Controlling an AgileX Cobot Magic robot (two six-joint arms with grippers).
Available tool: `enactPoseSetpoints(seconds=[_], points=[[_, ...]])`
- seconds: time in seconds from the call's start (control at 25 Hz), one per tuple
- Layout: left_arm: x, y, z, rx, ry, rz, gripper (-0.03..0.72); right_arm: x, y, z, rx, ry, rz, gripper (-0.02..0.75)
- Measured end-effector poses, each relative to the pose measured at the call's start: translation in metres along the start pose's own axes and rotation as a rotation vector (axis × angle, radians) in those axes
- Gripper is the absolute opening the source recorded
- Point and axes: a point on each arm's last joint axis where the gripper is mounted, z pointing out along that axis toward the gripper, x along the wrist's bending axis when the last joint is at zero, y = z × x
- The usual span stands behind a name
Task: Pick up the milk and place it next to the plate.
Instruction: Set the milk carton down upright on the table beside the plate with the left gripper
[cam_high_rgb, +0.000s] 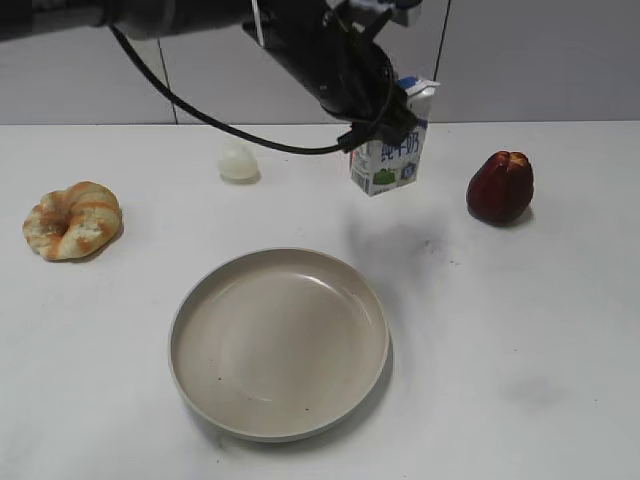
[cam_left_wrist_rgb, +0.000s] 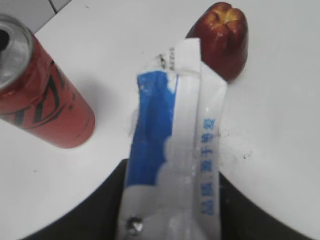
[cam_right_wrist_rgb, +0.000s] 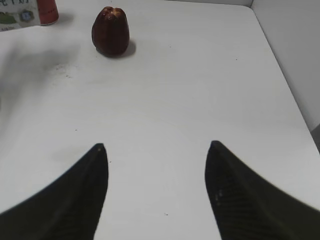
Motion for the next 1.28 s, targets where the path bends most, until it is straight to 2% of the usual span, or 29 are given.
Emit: enactPoseSetpoints(seconds=[0.12, 0.24, 0.4, 0.56, 0.8, 0.96, 1.08, 1.28], points=[[-0.004, 0.009, -0.031, 0.03, -0.007, 0.04, 0.296, 0.0, 0.0, 0.0, 0.0, 0.0, 0.0, 0.466], [-0.002, 0.012, -0.061, 0.072, -0.014, 0.039, 0.296, 0.0, 0.0, 0.0, 0.0, 0.0, 0.0, 0.466], [0.014, 0.011, -0.103, 0.108, 0.013, -0.039, 0.296, 0.0, 0.0, 0.0, 0.0, 0.0, 0.0, 0.466], [0.034, -0.007, -0.143, 0.142, 0.057, -0.137, 0.296, 0.0, 0.0, 0.0, 0.0, 0.0, 0.0, 0.466], [0.039, -0.068, -0.193, 0.245, 0.126, -0.268, 0.296, 0.0, 0.0, 0.0, 0.0, 0.0, 0.0, 0.466], [0.026, -0.119, -0.216, 0.229, 0.184, -0.353, 0.295, 0.0, 0.0, 0.0, 0.0, 0.0, 0.0, 0.466], [0.006, -0.155, -0.224, 0.144, 0.226, -0.396, 0.295, 0.0, 0.0, 0.0, 0.0, 0.0, 0.0, 0.466], [-0.012, -0.213, -0.21, -0.028, 0.308, -0.533, 0.295, 0.0, 0.0, 0.0, 0.0, 0.0, 0.0, 0.466]])
